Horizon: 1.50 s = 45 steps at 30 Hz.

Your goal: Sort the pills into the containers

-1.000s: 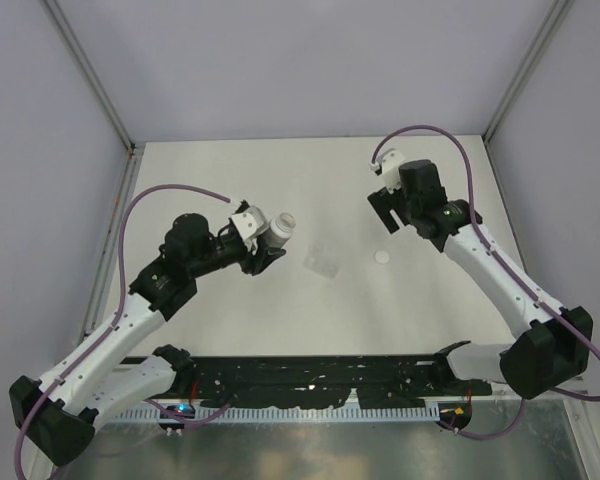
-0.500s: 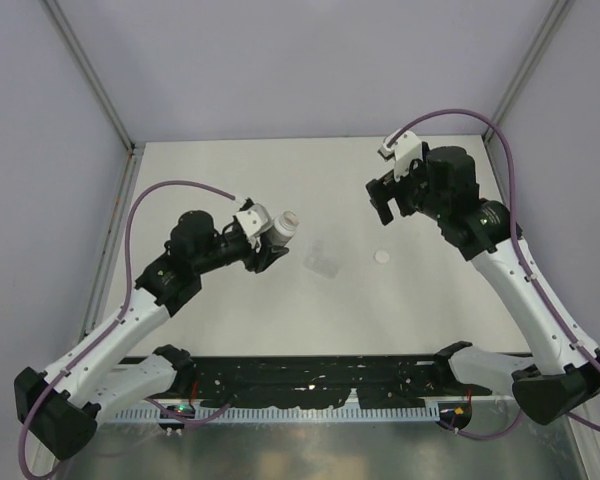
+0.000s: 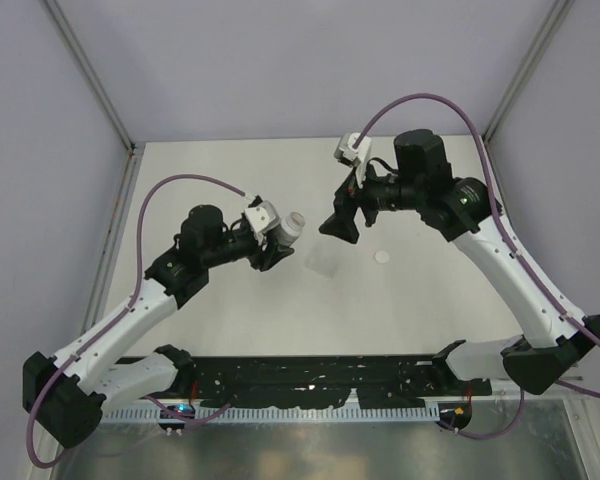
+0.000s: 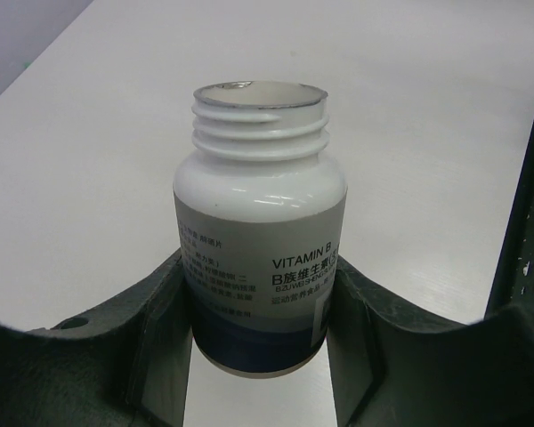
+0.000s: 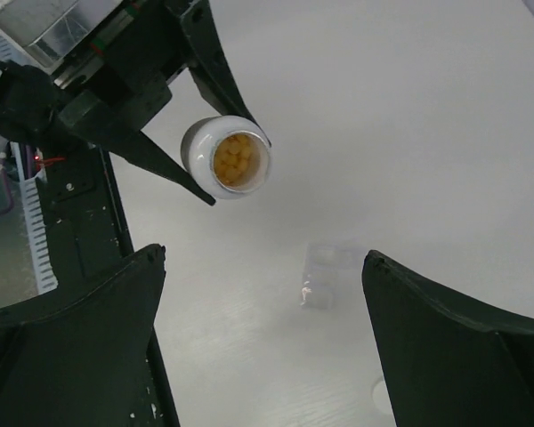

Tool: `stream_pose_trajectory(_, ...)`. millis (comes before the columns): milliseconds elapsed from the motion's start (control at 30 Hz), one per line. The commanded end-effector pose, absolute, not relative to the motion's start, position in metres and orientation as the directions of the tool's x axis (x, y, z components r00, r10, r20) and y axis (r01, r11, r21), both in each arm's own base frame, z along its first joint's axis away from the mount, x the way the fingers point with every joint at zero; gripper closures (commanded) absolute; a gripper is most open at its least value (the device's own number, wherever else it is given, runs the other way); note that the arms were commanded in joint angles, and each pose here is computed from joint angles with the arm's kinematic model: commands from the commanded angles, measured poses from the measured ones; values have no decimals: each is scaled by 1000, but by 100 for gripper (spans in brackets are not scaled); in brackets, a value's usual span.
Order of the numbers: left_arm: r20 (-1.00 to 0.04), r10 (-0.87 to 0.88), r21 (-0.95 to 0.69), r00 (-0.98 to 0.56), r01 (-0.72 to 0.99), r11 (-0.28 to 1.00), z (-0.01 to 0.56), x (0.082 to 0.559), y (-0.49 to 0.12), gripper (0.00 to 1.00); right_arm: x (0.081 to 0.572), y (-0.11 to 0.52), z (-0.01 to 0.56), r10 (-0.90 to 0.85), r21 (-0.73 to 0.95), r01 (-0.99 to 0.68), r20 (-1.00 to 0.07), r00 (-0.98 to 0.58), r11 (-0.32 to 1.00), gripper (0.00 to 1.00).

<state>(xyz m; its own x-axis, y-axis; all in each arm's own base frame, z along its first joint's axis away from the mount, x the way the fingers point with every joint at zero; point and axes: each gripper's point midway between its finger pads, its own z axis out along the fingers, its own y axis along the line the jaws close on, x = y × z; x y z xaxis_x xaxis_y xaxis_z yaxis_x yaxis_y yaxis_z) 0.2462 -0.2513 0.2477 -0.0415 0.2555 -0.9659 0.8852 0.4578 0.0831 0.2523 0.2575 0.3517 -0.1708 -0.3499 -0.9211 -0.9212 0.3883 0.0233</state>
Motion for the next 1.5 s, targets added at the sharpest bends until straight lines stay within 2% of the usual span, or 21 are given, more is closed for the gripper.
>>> stream_pose_trajectory(0, -983, 176, 132, 61, 893, 430, 291, 251, -262, 100, 233, 285, 357, -337, 106, -961, -922, -192, 257, 4)
stream_pose_trajectory(267, -986, 163, 98, 34, 907, 409, 292, 249, -268, 100, 228, 312, 344, -362, 165, -969, -905, -223, 185, 2)
stream_pose_trajectory(533, -987, 160, 87, 24, 912, 400, 291, 248, -269, 100, 233, 326, 335, -376, 207, -963, -890, -258, 171, 0)
stream_pose_trajectory(1167, -988, 153, 81, 20, 911, 403, 294, 245, -271, 100, 243, 339, 323, -393, 251, -949, -867, -308, 191, 15)
stream_pose_trajectory(1367, -989, 148, 77, 19, 913, 400, 296, 243, -271, 100, 242, 343, 319, -400, 258, -948, -861, -313, 186, 21)
stream_pose_trajectory(1467, -989, 147, 77, 20, 914, 398, 295, 242, -272, 100, 244, 344, 319, -401, 259, -947, -860, -316, 190, 29)
